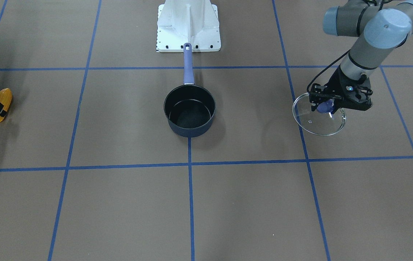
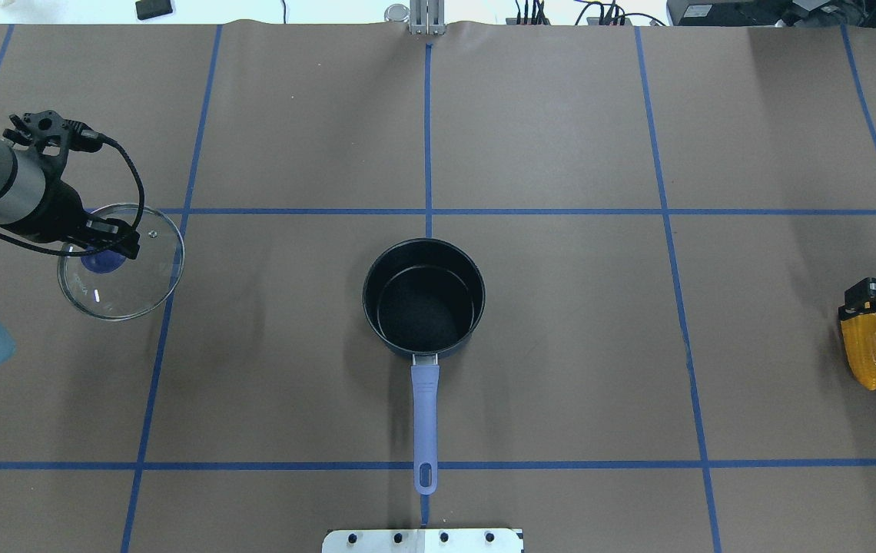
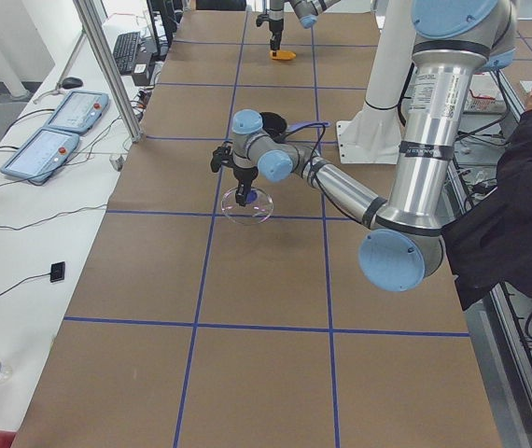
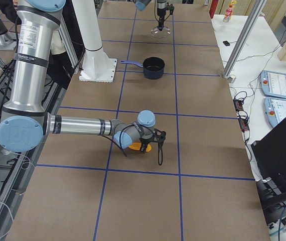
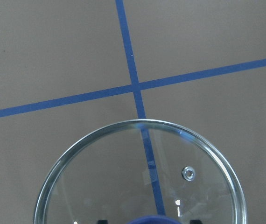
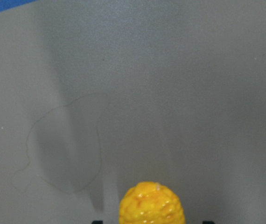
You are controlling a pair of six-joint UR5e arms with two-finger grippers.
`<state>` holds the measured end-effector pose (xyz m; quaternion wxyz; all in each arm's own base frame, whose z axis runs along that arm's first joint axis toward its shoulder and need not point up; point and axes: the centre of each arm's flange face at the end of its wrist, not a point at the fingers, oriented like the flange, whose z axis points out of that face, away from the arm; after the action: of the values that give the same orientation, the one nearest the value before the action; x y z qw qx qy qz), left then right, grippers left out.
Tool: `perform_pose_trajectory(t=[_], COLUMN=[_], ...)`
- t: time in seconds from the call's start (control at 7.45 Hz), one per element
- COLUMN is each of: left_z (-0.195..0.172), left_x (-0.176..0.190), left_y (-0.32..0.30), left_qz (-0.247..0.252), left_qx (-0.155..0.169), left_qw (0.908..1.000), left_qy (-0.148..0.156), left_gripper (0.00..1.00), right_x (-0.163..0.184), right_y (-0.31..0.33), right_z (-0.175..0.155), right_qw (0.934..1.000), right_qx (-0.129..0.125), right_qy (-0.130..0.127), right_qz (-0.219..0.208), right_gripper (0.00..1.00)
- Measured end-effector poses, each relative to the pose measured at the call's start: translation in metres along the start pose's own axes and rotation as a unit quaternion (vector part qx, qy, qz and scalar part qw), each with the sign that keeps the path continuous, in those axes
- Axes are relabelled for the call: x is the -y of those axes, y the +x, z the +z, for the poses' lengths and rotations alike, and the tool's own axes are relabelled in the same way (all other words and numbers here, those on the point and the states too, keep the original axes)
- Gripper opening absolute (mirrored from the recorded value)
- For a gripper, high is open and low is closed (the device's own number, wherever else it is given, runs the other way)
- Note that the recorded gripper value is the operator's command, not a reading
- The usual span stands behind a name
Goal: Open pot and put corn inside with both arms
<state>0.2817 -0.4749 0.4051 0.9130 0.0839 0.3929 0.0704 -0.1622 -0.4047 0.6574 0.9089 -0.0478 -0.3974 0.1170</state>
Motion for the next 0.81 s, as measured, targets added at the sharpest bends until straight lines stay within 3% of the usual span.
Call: perform_pose_trajectory(t=[0.27,0.81], left_z=[0.004,0.013], left_x=[0.001,0.003], left_y=[-0.004,-0.028], left_qz=[-0.001,0.016], left_qx=[0.002,0.012], left_qw=[1.0000,0.9998], left_qy=[-0.002,-0.004], left_gripper=[0.55,0.54], right_x=[0.000,0.001], right_y=[-0.001,-0.020], right_z=[0.000,-0.012], right_qw=[1.0000,0.9998], right_qx=[0.000,0.015], right_qy=[0.000,0.005], right_qz=[-0.001,-0.010], right_gripper=[0.36,0.33])
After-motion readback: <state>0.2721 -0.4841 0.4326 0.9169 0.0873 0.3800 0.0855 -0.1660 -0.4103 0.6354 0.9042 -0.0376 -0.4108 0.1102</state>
